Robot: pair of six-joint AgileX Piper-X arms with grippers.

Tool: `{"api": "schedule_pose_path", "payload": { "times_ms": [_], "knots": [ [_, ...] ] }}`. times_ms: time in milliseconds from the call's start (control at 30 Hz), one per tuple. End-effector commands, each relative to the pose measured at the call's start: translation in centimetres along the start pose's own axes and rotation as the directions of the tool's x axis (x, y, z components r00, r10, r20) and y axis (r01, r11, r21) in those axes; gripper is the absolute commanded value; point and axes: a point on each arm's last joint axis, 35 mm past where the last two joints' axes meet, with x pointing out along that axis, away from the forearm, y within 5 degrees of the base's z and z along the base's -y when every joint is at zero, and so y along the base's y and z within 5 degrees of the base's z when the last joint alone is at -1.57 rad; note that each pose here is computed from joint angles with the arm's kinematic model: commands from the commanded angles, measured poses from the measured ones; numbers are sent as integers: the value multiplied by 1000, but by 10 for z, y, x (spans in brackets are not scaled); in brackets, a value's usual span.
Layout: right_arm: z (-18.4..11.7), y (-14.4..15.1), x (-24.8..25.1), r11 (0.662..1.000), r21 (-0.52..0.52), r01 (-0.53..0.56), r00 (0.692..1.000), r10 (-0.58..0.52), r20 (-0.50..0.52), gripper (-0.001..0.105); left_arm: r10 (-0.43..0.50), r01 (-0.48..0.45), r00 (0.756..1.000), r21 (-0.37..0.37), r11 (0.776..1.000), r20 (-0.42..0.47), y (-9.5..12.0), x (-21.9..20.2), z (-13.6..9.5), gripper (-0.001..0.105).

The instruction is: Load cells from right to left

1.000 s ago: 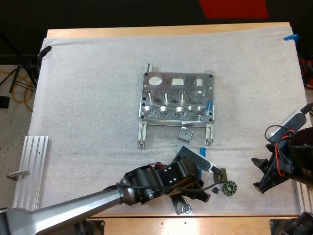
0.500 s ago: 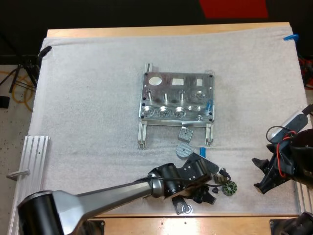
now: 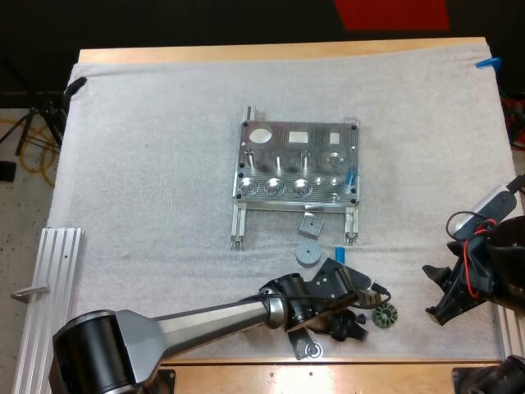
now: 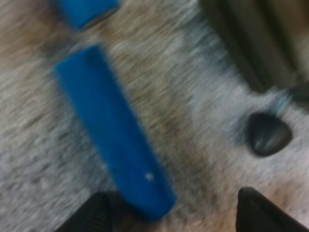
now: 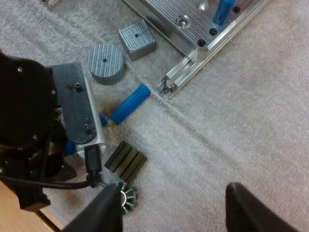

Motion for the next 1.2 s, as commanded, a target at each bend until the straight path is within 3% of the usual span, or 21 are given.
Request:
{"api": "schedule_pose_path", "payload": {
  "times_ms": [0, 400, 733, 833, 900, 1000, 1100, 1167],
  "knots": [
    [0, 0, -2, 1000, -6, 3, 1000, -3, 10, 48, -23, 23, 1000, -15, 1000, 3, -2, 3, 1, 55],
    [0, 0, -2, 1000, -6, 4, 1000, -4, 11, 48, 54, -48, 995, -65, 997, 84, 11, 0, 15, 55],
    [1, 0, -2, 1000, -6, 5, 1000, -5, 14, 48, 29, -28, 998, -27, 999, 58, 12, 0, 16, 54],
    [1, 0, -2, 1000, -6, 5, 1000, -5, 14, 48, 29, -29, 998, -15, 999, 58, 12, 0, 16, 42],
    [1, 0, -2, 1000, -6, 5, 1000, -5, 14, 48, 24, -23, 998, -13, 1000, 52, 12, 0, 15, 26],
    [1, 0, -2, 1000, -6, 5, 1000, -5, 14, 48, 14, -15, 999, 18, 1000, 41, 11, 0, 15, 10],
    [1, 0, -2, 1000, -6, 5, 1000, -5, 14, 48, 14, -16, 999, 53, 998, 41, 11, 0, 15, 0],
    [1, 0, -2, 1000, -6, 5, 1000, -5, 14, 48, 14, -17, 999, 64, 998, 41, 11, -1, 15, 0]
  ]
}}
